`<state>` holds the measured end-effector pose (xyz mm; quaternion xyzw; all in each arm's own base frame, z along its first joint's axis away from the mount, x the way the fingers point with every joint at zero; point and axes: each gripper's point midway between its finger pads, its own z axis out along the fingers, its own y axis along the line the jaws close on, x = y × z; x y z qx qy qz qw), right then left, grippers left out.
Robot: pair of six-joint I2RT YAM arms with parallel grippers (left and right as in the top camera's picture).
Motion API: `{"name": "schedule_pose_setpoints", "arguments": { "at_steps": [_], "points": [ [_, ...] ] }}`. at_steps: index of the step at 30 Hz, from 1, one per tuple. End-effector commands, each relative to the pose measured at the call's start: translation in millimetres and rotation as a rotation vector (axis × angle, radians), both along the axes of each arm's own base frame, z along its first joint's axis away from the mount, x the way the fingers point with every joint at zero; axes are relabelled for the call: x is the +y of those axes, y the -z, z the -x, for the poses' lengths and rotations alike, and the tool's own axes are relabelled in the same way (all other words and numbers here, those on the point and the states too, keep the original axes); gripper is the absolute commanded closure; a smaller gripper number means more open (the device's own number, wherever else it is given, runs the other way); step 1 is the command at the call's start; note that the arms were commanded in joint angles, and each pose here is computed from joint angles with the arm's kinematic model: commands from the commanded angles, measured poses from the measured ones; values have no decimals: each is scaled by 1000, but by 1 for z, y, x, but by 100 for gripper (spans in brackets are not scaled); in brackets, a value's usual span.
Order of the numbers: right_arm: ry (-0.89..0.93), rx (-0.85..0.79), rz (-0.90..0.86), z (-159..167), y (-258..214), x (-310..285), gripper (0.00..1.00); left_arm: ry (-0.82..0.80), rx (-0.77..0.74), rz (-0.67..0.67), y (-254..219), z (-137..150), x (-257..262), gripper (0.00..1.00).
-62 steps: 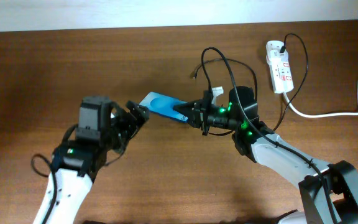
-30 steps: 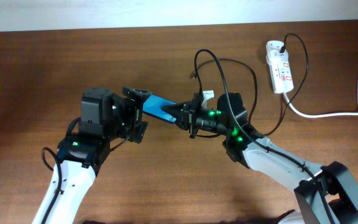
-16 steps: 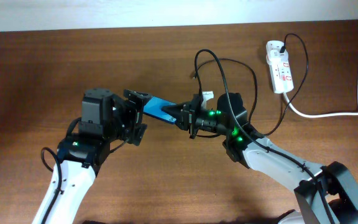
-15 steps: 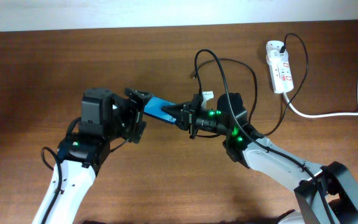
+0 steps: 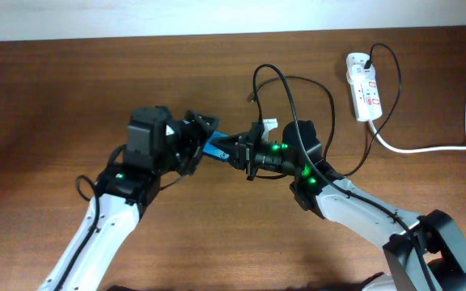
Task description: Plug charger to phone and switch on socket
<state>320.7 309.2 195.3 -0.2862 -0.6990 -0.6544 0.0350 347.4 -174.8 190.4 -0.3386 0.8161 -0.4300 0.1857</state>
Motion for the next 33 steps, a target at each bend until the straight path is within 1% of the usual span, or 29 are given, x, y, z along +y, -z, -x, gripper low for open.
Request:
{"name": "schedule_pose_setpoints", "arguments": {
  "at_steps": [1, 5, 9, 12, 14, 15, 16, 19, 22, 24, 26, 29, 32, 33],
  "points": [
    [-17, -45, -28, 3, -18, 3, 96, -22, 10, 0, 4, -4, 2, 24],
    [-18, -69, -19, 2, -18, 3, 96, -29, 29, 20, 4, -5, 11, 30],
    [-18, -69, -19, 2, -18, 3, 96, -56, 46, 31, 6, -8, 24, 31],
    [-18, -70, -19, 2, -18, 3, 96, -46, 48, 40, 5, -7, 22, 34],
    [-18, -69, -19, 2, -18, 3, 96, -34, 54, 54, 4, -5, 20, 38],
    [-17, -70, -19, 2, -18, 3, 96, -33, 73, 81, 3, -3, 17, 41],
    [-18, -69, -19, 2, -18, 3, 96, -37, 86, 98, 3, -2, 16, 45],
    [-22, -69, -20, 3, -18, 3, 96, -41, 94, 106, 3, -2, 15, 51],
    [-23, -69, -20, 3, -18, 3, 96, -41, 94, 106, 3, -2, 15, 67],
    [-25, -69, -20, 3, -18, 3, 96, -42, 94, 106, 3, -2, 15, 73],
    [-25, -69, -20, 3, -18, 3, 96, -44, 97, 109, 3, -2, 15, 76],
    [-24, -69, -20, 3, -18, 3, 96, -117, 174, 184, 3, -2, 15, 75],
    [-13, -69, -18, 1, -18, 3, 96, -138, 197, 206, 3, -2, 15, 76],
    [-10, -69, -18, 1, -18, 2, 96, -139, 199, 208, 3, -2, 15, 78]
  ]
}}
